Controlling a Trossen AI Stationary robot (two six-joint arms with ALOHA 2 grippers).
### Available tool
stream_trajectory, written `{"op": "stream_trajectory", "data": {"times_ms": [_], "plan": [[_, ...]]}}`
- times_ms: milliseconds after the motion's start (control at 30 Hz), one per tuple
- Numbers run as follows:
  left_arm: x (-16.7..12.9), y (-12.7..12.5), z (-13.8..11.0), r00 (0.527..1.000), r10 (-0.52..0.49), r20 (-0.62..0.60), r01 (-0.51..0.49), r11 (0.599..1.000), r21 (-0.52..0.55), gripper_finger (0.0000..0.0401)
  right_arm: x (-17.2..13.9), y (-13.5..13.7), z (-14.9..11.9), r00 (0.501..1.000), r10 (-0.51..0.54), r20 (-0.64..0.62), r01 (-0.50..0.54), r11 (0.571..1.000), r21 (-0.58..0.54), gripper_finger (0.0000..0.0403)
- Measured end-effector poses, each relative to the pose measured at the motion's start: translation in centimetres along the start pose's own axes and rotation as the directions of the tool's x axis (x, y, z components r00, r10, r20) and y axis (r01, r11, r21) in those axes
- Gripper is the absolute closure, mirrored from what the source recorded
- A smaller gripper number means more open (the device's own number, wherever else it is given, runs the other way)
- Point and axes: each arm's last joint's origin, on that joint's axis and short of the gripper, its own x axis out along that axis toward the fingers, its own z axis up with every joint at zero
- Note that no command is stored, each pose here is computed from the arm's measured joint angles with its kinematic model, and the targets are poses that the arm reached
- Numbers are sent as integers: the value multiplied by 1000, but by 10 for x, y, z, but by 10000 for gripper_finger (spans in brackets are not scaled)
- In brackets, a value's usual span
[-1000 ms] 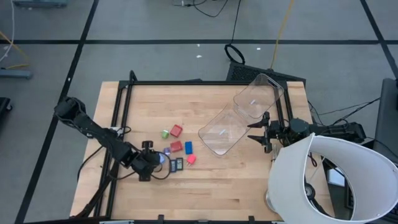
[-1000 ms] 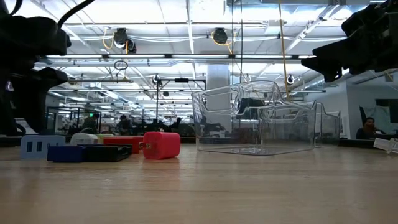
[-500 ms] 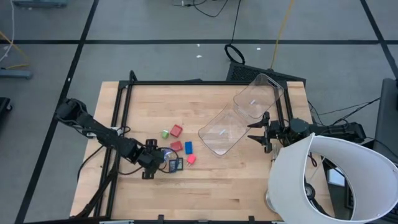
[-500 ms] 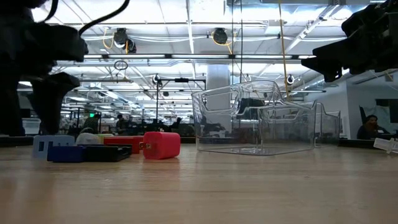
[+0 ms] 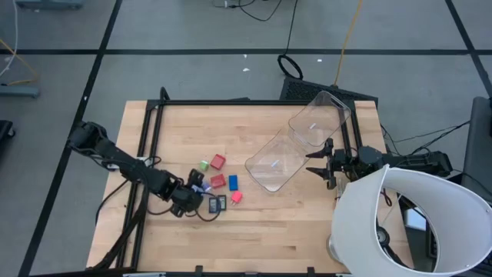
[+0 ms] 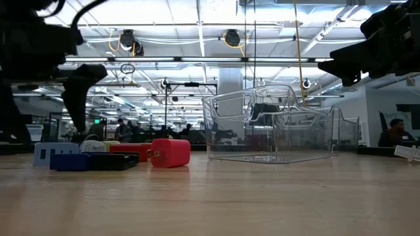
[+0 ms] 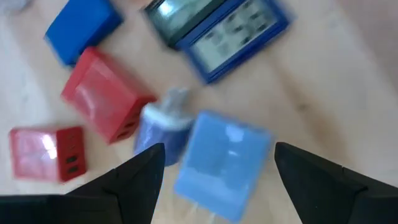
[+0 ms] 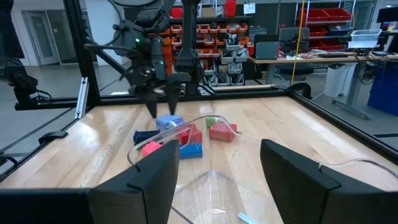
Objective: Pick & Place Office items
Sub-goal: Put the light blue charger adapter into the right transparent bin
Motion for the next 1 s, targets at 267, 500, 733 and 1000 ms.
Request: {"op": "stream_trajectory", "data": {"times_ms": [267,500,733,1000], "plan": [[11,5,-13,999,5,-32,-6,999,-34,93,0,0,0,1000,0,0,0,1000,0,183],[23,2,-25,1000,10,-12,-11,997,-82,93,0,0,0,1000,0,0,0,1000,0,183],[25,2,-27,1000,13,0,-12,968,-251,93,0,0,0,1000,0,0,0,1000,0,183],[26,2,-26,1000,19,7,-13,875,-483,93,0,0,0,1000,0,0,0,1000,0,183]]}}
